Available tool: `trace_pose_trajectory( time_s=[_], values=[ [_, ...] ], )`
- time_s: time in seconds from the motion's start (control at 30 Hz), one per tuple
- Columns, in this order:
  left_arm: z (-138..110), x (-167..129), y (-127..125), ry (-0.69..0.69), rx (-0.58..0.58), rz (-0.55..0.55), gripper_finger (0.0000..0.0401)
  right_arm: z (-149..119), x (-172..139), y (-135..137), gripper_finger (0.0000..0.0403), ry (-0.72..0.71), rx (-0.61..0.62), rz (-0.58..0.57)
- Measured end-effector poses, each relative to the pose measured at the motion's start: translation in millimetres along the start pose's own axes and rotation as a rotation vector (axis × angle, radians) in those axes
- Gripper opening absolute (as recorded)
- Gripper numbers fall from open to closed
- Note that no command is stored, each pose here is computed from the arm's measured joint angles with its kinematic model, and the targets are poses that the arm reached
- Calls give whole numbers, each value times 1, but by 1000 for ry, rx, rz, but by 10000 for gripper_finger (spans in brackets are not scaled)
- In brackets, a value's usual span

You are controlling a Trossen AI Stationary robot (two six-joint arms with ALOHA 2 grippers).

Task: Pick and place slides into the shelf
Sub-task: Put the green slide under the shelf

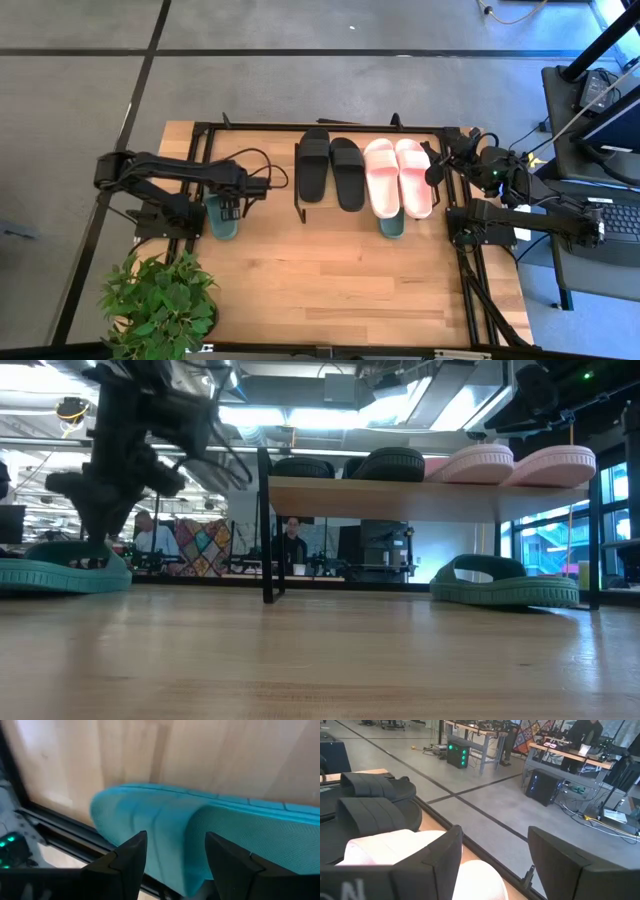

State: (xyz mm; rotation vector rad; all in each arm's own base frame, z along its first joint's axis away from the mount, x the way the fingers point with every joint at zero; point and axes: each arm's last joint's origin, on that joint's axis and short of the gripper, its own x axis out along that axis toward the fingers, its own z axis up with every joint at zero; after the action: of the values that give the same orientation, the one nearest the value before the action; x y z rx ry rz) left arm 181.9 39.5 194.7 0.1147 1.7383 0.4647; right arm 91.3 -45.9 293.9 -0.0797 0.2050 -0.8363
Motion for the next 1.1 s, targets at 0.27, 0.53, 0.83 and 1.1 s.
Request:
trace_pose_trajectory(
  time_s=[0.27,0.53,0.83,1.1],
  values=[
    [8,21,-5,94,42,133,192,0,0,0,225,0,-15,0],
    [15,33,-9,162,61,184,151,0,0,0,225,-1,-16,-1],
    [16,34,-10,182,20,204,13,0,0,0,225,-1,-16,-1],
    [19,13,-3,205,6,259,7,0,0,0,225,-1,-16,-1]
  ],
)
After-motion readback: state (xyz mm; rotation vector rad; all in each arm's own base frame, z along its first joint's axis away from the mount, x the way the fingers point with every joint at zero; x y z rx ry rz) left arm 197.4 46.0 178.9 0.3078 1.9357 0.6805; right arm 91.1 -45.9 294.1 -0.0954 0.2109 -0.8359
